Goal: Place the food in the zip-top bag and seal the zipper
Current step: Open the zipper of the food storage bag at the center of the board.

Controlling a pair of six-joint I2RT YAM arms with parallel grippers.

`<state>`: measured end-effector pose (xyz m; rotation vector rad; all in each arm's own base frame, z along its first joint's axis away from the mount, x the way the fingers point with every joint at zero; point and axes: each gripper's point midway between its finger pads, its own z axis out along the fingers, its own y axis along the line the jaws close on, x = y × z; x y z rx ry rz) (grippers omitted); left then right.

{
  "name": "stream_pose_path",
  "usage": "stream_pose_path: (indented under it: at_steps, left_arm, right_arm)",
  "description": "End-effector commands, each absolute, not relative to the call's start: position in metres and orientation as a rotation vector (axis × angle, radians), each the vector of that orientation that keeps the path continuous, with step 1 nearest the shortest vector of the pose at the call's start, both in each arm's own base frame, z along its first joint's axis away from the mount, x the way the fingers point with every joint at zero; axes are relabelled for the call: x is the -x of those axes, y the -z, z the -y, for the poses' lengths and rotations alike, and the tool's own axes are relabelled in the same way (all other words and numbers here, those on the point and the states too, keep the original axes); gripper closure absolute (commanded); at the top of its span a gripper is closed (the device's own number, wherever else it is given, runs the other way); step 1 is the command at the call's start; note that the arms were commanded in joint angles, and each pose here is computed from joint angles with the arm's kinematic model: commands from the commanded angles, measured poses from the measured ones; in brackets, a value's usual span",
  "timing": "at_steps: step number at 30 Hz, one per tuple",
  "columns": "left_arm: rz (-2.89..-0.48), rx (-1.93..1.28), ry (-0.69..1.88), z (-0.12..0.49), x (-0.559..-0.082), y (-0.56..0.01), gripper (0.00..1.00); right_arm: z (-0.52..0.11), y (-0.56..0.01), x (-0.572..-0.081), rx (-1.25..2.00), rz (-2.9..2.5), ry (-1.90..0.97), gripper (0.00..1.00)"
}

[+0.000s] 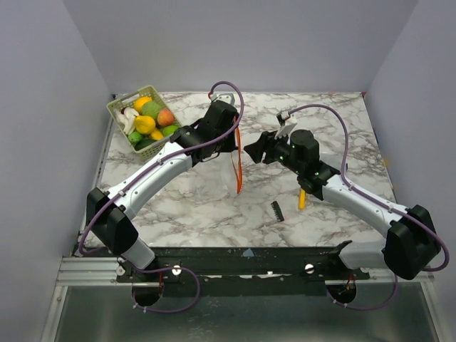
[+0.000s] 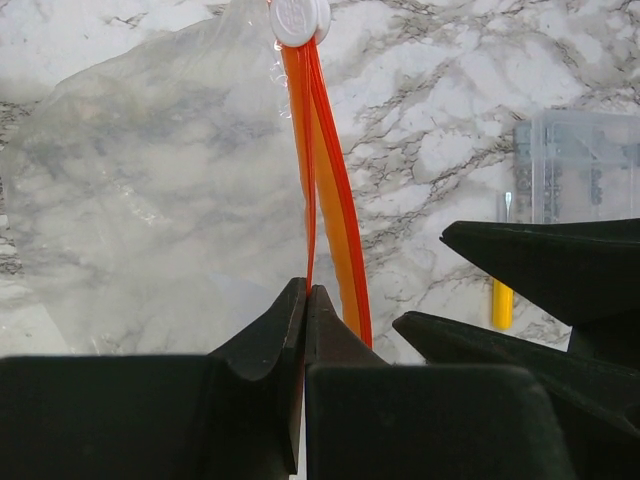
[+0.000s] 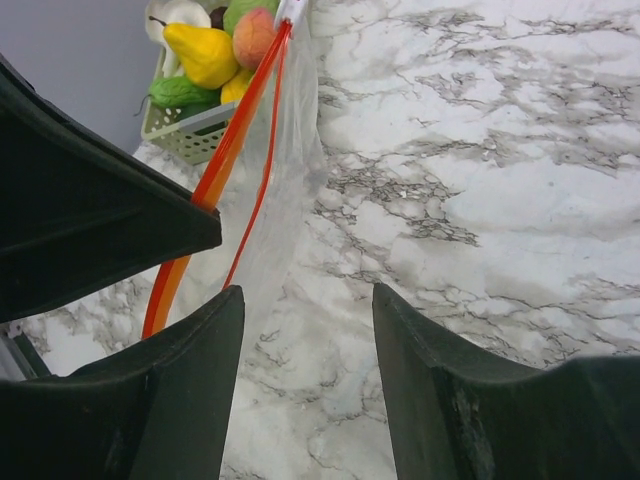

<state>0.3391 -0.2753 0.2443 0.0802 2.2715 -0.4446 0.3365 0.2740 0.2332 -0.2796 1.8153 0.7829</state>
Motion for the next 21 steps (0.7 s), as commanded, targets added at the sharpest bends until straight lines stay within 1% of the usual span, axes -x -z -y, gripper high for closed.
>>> stream_pose_path:
  at_steps: [1, 4, 7, 13, 21]
  left_arm:
    - [-2.256, -0.106, 0.492, 0.282, -0.337, -0.256, 1.0]
    - [-2.257, -0.105, 0.528, 0.288, -0.336, -0.253, 1.0]
    - [-2.261, -0.106, 0.555, 0.291, -0.334, -0.254, 1.0]
    - [-2.262, -0.102, 0.582, 0.297, -0.335, -0.251, 1.0]
    - [-2.289, -0.104, 0.565, 0.297, -0.335, -0.239, 1.0]
  right_arm:
    - [-0.276, -0.24, -0.337, 0.24, -1.822, -0.81, 0.43]
    - [-0.277, -0.239, -0.338, 0.211, -1.817, -0.824, 0.44]
    - [-0.284, -0.235, -0.339, 0.215, -1.845, -0.849, 0.46]
    - [-0.29, -0.225, -0.341, 0.199, -1.872, -0.881, 0.49]
    - [-0.278, -0.237, -0.338, 0.178, -1.8, -0.852, 0.47]
